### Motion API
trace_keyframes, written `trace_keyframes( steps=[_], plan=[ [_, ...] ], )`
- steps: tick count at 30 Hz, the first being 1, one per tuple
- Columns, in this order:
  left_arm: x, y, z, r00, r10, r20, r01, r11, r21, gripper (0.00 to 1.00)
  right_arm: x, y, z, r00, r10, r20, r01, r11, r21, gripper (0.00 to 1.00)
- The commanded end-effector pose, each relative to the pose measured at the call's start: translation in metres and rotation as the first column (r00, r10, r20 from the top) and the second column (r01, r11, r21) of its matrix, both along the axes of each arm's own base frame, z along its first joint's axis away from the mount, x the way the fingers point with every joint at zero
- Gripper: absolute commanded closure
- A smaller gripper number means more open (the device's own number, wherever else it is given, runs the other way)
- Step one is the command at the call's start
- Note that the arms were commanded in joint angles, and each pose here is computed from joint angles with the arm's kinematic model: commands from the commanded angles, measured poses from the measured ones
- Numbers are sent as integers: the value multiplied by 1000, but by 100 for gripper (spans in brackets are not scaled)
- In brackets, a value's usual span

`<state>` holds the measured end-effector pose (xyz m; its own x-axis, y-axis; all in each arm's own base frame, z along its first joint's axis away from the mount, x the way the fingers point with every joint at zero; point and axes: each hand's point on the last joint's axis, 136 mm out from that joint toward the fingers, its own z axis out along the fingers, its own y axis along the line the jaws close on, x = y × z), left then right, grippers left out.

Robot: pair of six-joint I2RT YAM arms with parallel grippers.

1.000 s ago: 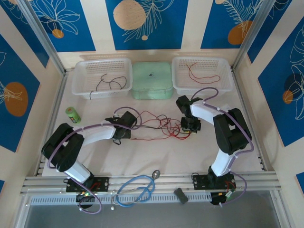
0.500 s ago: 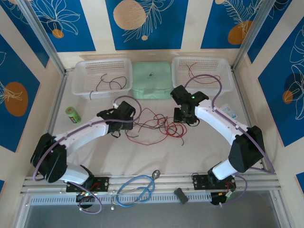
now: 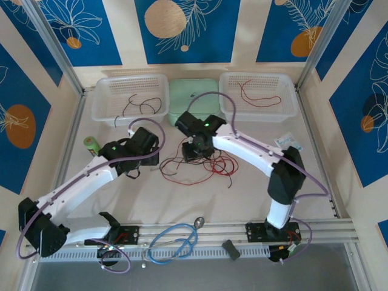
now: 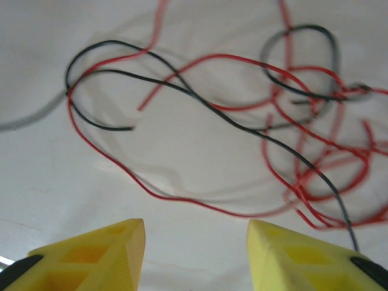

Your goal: Untangle the cables

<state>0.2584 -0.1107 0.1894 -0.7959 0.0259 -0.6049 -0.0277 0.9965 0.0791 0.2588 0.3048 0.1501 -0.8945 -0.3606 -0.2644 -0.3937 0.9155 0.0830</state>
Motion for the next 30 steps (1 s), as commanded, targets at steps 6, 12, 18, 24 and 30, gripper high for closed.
trace_keyframes(
  steps=[6,12,18,24,30],
  plan=[
    [-27,37,34,996,67,62,-65,997,-31,4,9,73,-48,739,637,220,-583,768,-264,50],
    [-40,50,44,992,93,84,-88,994,-60,5,-5,73,-49,847,530,36,-510,830,-223,49],
    [-43,51,43,993,88,77,-84,995,-62,5,-76,57,-42,964,156,-215,-187,974,-130,50],
    [-43,46,44,996,58,65,-54,996,-66,5,-129,42,-70,941,-64,-331,5,985,-175,50],
    [-45,43,43,998,27,52,-24,997,-74,5,-132,50,-96,927,-157,-340,98,978,-185,51]
  ],
)
